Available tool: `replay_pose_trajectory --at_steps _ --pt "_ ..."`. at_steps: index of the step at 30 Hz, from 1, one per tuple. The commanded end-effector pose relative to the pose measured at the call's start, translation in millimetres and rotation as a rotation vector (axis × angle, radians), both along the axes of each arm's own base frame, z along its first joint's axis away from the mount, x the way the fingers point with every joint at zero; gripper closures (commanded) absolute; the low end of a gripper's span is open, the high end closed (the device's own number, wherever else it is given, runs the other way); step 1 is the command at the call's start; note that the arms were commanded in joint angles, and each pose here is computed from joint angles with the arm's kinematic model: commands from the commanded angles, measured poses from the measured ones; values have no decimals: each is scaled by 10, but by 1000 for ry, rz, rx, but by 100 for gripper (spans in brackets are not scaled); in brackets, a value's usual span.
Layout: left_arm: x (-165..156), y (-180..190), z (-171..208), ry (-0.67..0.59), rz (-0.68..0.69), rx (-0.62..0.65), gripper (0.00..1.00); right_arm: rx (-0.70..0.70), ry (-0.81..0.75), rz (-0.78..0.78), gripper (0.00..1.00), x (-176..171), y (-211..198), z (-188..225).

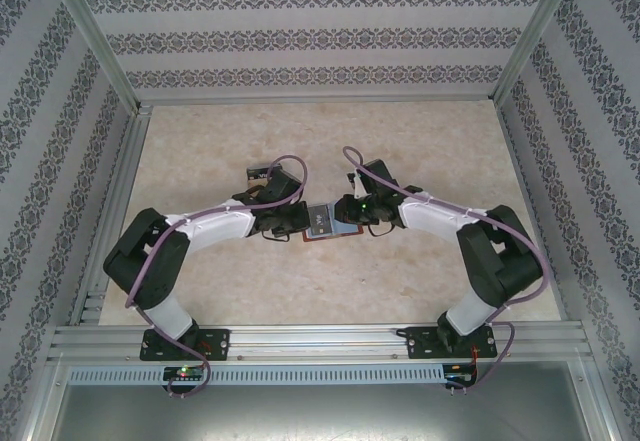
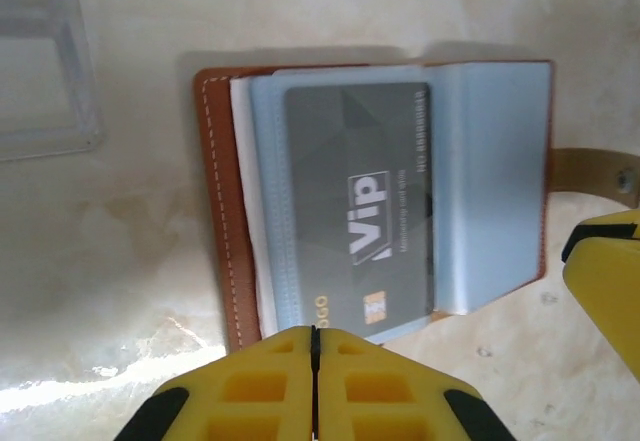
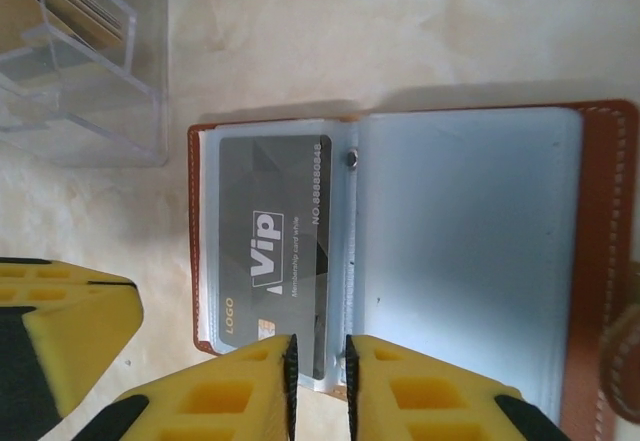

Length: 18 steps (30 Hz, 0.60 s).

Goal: Take the credit cards out of the card holder

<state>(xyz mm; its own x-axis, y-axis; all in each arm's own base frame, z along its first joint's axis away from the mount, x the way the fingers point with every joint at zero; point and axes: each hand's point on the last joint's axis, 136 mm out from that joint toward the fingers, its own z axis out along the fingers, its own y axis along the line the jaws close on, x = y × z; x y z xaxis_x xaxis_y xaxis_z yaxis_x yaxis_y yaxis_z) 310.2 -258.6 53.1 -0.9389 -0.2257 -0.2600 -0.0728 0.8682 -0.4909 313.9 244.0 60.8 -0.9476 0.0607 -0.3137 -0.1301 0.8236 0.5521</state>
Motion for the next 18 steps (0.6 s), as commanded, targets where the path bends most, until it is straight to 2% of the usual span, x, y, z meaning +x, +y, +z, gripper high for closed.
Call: replay_pose_trajectory --at_steps 1,18 --pt "40 -22 -79 22 -12 17 92 57 11 29 77 37 179 37" --pt "3 -60 -352 100 -27 37 92 44 89 39 78 76 236 -282"
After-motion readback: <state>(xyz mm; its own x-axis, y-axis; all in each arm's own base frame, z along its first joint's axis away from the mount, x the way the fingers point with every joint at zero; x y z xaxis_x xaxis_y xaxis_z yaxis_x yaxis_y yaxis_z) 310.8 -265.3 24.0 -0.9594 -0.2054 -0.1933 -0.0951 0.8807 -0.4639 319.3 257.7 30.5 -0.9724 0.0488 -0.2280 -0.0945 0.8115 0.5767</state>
